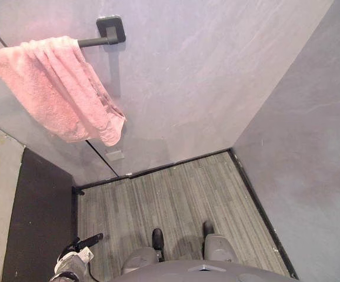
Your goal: Organize the bathroom.
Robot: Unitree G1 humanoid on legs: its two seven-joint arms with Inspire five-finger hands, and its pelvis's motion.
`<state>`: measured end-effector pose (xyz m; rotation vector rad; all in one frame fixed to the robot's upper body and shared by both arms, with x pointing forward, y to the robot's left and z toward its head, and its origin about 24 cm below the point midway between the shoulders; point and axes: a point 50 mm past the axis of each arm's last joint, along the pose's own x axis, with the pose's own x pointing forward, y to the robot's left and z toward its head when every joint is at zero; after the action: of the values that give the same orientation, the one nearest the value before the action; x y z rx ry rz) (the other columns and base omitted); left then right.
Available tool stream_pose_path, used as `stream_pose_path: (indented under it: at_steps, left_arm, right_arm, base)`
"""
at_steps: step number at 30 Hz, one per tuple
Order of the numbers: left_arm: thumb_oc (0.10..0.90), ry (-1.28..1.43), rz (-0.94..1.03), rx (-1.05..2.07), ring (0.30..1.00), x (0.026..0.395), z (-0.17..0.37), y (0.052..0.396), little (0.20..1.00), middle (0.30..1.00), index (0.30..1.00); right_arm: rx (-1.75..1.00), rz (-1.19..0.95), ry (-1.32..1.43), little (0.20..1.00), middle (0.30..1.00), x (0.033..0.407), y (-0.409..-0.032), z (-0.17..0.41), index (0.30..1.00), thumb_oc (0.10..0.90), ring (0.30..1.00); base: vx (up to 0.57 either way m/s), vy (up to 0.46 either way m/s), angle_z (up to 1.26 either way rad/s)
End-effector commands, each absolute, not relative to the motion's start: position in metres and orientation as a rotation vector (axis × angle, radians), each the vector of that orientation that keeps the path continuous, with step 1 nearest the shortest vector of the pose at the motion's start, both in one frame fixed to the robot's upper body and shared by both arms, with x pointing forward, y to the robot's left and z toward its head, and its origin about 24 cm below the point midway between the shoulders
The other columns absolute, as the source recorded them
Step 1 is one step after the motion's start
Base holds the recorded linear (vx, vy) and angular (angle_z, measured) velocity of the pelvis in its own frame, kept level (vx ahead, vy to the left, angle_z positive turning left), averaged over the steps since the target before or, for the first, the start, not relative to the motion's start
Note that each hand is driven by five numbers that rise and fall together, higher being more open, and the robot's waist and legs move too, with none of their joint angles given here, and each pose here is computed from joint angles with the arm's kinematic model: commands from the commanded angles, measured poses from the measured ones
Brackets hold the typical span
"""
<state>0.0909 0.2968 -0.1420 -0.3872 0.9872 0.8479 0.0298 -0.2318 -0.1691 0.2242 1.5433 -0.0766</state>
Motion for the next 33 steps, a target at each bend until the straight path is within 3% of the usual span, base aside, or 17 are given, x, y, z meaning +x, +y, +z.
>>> stream_pose_path:
  at_steps: [1,10,13,14,17,22,25,33]
  left_arm:
    - [0.8,0.895,0.855,-0.283,0.9,0.094,-0.121,0.335,0.9,0.9,0.9]
    - [0.8,0.827,0.714,-0.351,0.9,0.126,-0.119,0.316,0.9,0.9,0.9]
    - [0.8,0.736,0.739,-0.403,0.9,0.136,-0.111,0.32,0.9,0.9,0.9]
    - [0.8,0.635,0.788,-0.429,0.9,0.146,-0.097,0.329,0.9,0.9,0.9]
    - [0.8,0.469,0.846,-0.381,0.9,0.158,-0.069,0.344,0.9,0.9,0.9]
    - [0.8,0.371,0.755,-0.084,0.9,0.187,-0.027,0.357,0.9,0.9,0.9]
    - [0.8,0.267,0.585,0.236,0.9,0.231,0.022,0.356,0.9,0.9,0.9]
    - [0.8,-0.024,0.451,0.535,0.9,0.309,0.138,0.343,0.9,0.9,0.9]
  right_arm:
    - [0.192,-0.039,1.585,0.9,0.9,0.02,-0.236,-0.168,0.9,0.8,0.9]
    - [0.201,-0.122,1.437,0.9,0.9,0.038,-0.253,-0.163,0.9,0.8,0.9]
    - [0.15,-0.122,1.263,0.9,0.9,0.072,-0.266,-0.153,0.9,0.8,0.9]
    - [0.118,-0.065,1.029,0.9,0.9,0.127,-0.264,-0.129,0.9,0.8,0.9]
    - [0.019,0.036,0.693,0.9,0.9,0.188,-0.242,-0.076,0.9,0.8,0.9]
    - [-0.065,0.141,0.376,0.9,0.9,0.232,-0.227,-0.014,0.9,0.8,0.9]
    - [-0.15,0.219,0.194,0.9,0.9,0.268,-0.227,0.041,0.9,0.8,0.9]
    - [-0.272,0.282,0.026,0.9,0.9,0.343,-0.19,0.131,0.9,0.8,0.9]
  base:
    - [0.15,-0.239,0.39]
    - [0.06,-0.098,0.64]
    - [0.05,0.025,0.22]
    - [0.06,0.015,0.36]
    - [0.07,-0.004,0.08]
    - [0.06,-0.025,-0.01]
    - [0.06,-0.044,0.03]
    - [0.05,-0.048,0.03]
